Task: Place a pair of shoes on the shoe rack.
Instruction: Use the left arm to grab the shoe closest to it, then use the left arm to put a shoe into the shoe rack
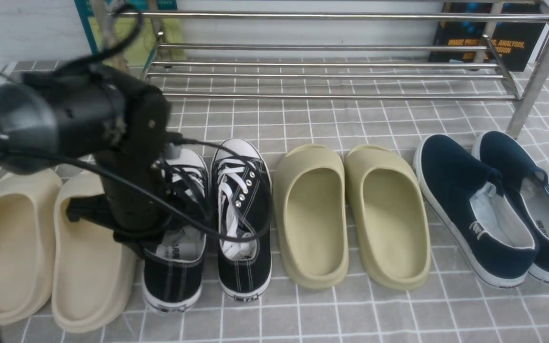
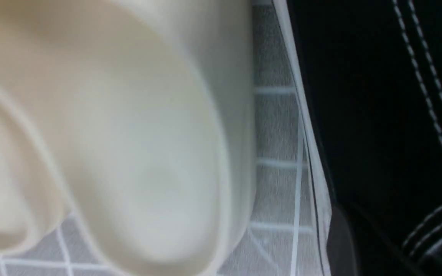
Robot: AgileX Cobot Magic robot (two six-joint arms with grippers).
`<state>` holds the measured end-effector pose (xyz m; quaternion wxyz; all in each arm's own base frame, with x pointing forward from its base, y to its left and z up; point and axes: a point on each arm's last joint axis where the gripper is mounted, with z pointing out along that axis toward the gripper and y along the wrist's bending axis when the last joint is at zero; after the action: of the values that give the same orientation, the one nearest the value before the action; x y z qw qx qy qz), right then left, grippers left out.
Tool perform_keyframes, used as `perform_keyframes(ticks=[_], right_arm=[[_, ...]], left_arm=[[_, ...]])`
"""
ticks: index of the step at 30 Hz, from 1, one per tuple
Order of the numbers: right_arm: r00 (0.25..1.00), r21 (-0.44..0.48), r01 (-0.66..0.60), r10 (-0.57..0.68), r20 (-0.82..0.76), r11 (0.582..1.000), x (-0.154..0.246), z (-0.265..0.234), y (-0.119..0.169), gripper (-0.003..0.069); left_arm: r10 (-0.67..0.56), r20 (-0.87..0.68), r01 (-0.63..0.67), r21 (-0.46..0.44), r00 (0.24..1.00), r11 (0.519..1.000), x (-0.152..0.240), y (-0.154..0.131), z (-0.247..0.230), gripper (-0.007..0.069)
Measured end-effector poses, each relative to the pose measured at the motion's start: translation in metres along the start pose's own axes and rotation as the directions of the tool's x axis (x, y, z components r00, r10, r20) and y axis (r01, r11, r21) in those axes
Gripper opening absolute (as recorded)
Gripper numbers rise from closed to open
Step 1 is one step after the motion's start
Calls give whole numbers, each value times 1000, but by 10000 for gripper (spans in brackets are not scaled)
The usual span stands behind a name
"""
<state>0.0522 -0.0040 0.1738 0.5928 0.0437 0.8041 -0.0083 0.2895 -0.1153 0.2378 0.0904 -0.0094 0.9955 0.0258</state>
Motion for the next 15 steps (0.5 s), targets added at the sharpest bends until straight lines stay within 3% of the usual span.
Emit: perform_keyframes(ticks=[7,15], right_arm=[[1000,0,0,0,0,1000,0,0,0,239],[1000,0,0,0,0,1000,0,0,0,239]], left_arm=[[35,115,-41,44,993,998,5,9,-47,-13],[-50,190,34,90,980,995,-42,27,-71,-13]])
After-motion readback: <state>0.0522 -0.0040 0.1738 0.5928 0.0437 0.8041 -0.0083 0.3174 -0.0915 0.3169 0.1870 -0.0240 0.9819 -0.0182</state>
